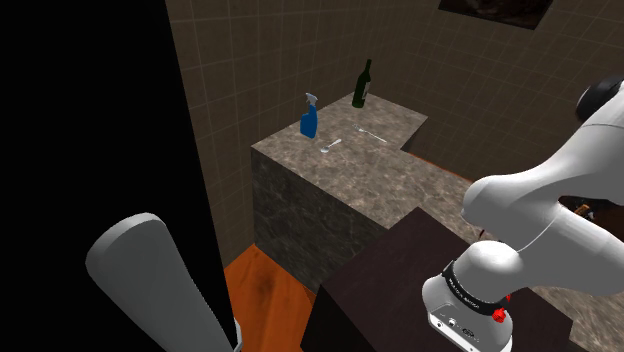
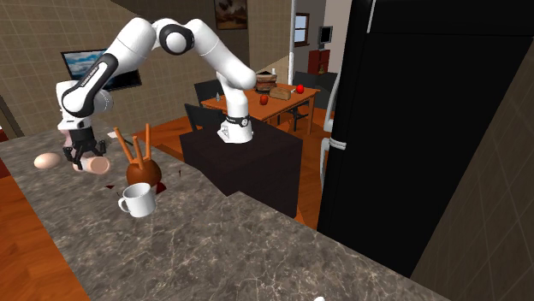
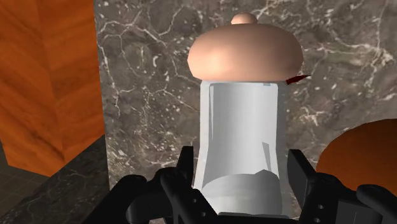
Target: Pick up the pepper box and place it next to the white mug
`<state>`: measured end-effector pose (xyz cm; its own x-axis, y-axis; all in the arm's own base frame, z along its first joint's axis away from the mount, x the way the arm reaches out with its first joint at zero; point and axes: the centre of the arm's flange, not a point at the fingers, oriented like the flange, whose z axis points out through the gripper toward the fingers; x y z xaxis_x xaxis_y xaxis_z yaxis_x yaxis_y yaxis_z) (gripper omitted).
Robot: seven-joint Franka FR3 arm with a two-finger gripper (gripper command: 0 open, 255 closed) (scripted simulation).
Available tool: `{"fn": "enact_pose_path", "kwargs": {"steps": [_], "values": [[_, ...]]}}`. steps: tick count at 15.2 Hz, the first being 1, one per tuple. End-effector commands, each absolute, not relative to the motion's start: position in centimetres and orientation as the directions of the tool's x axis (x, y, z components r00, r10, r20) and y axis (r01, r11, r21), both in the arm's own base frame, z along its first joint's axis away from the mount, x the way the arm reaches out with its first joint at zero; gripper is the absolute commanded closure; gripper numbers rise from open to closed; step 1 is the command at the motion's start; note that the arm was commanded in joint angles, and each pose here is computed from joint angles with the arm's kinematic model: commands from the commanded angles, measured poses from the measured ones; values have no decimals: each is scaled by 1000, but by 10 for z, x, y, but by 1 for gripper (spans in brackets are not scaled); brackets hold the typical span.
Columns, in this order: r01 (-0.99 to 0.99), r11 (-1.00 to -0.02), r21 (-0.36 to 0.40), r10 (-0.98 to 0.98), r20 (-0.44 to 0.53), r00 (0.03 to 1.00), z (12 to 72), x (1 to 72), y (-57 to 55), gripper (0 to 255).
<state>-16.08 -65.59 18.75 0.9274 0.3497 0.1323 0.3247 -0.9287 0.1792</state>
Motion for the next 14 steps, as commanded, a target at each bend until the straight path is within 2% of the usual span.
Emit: {"fn": "enact_pose_path", "kwargs": {"steps": [1, 14], "values": [[325, -929, 180, 350, 132, 928, 176, -160, -656, 255], [325, -929, 180, 350, 132, 928, 107, -160, -656, 255]]}}
